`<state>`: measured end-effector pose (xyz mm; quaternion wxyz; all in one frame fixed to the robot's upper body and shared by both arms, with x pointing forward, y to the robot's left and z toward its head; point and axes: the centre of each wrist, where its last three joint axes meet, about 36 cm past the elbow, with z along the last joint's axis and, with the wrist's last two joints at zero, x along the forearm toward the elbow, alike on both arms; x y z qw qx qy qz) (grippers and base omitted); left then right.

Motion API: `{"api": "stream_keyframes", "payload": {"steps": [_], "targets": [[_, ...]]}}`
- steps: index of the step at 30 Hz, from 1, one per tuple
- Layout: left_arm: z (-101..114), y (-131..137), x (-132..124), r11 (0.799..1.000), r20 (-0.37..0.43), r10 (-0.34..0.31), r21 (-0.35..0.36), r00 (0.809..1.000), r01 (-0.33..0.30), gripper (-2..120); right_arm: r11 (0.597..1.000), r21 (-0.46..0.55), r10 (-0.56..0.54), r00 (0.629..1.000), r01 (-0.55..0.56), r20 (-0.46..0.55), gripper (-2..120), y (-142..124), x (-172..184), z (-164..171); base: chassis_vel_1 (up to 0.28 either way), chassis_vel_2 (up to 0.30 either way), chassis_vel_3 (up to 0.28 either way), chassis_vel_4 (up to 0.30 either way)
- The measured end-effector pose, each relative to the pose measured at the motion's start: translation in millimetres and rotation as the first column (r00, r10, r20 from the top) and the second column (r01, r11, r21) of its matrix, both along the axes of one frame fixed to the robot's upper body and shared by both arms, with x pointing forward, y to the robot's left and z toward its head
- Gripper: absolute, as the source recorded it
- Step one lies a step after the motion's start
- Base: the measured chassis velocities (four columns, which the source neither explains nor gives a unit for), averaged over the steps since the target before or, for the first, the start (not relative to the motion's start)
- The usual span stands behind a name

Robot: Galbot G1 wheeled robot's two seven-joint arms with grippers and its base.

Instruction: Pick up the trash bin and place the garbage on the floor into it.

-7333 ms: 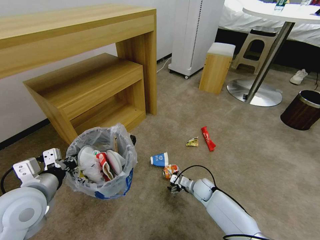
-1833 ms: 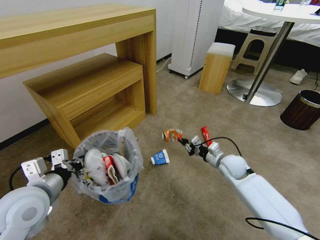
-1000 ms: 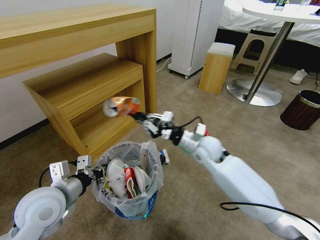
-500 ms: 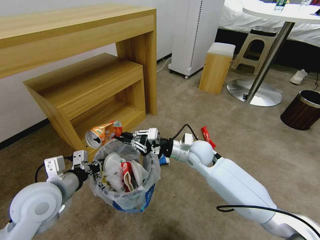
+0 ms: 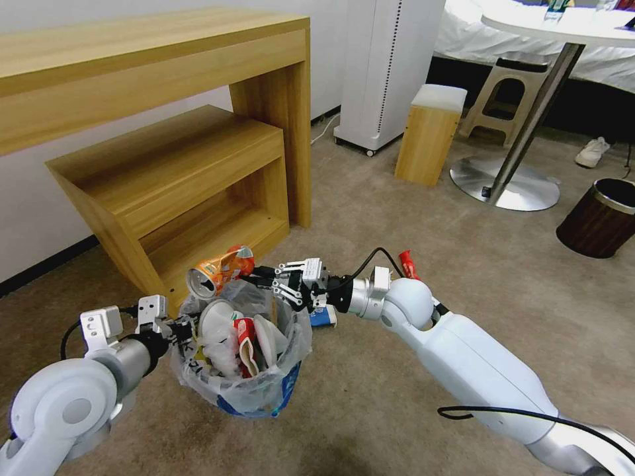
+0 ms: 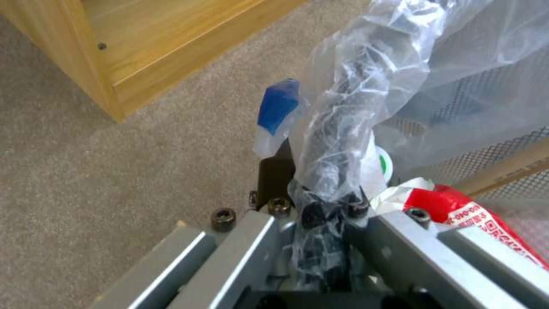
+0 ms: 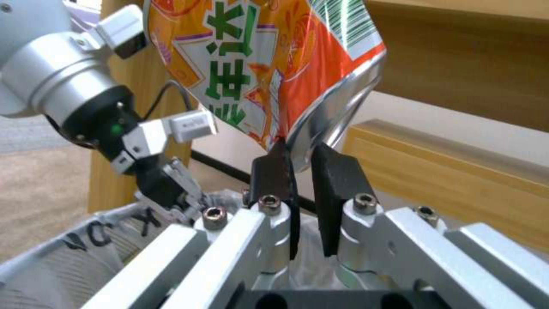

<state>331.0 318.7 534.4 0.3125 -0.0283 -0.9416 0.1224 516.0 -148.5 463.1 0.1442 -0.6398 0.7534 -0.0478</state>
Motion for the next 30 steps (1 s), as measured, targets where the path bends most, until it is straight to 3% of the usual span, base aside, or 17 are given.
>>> {"api": "stream_keyframes", "payload": {"steps": [4, 10, 12, 14, 16, 18, 24, 26, 30], "targets": [[1.4, -2.4, -2.7, 1.000, 0.003, -0.012, -0.005, 1.000, 0.012, 1, 1.000, -0.009, -0.023, 1.000, 0.023, -0.005, 10, -4.4, 1.1, -4.0, 0.000, 0.000, 0.000, 0.000], [6.3, -9.3, -9.0, 0.999, 0.013, -0.034, -0.014, 0.999, 0.034, 1, 0.999, -0.014, -0.044, 0.999, 0.044, -0.009, 32, -5.1, -0.2, -5.7, 0.000, 0.000, 0.000, 0.000], [6.9, -9.9, -9.5, 0.999, 0.015, -0.036, -0.014, 0.999, 0.036, 1, 0.999, -0.016, -0.044, 0.999, 0.044, -0.007, 34, -5.4, -0.1, -5.6, 0.000, 0.000, 0.000, 0.000], [9.3, -11.6, -10.5, 0.999, 0.021, -0.042, -0.018, 0.999, 0.042, 1, 0.999, -0.026, -0.046, 0.999, 0.046, -0.002, 49, -8.1, 0.5, -6.0, 0.000, 0.000, 0.000, 0.000], [10.0, -11.6, -10.5, 0.999, 0.022, -0.043, -0.019, 0.999, 0.043, 1, 0.998, -0.027, -0.052, 0.999, 0.051, -0.005, 52, -9.3, 0.2, -6.8, 0.000, 0.000, 0.000, 0.000], [11.5, -12.3, -11.0, 0.999, 0.024, -0.047, -0.026, 0.999, 0.048, 1, 0.998, -0.035, -0.061, 0.998, 0.061, -0.010, 64, -13.0, -0.4, -9.4, 0.000, 0.000, 0.000, 0.000], [11.5, -13.4, -11.3, 0.998, 0.030, -0.051, -0.046, 0.998, 0.052, 1, 0.997, -0.048, -0.065, 0.998, 0.064, -0.017, 81, -18.4, -2.3, -13.7, 0.000, 0.000, 0.000, 0.000], [12.2, -13.6, -10.8, 0.998, 0.034, -0.051, -0.047, 0.998, 0.052, 1, 0.997, -0.050, -0.064, 0.998, 0.063, -0.015, 92, -20.1, -3.2, -13.3, 0.000, 0.000, 0.000, 0.000], [13.5, -12.2, -10.2, 0.998, 0.038, -0.048, -0.041, 0.998, 0.050, 1, 0.996, -0.048, -0.070, 0.997, 0.070, -0.013, 99, -23.6, -4.3, -12.7, 0.000, 0.000, 0.000, 0.000]]}}
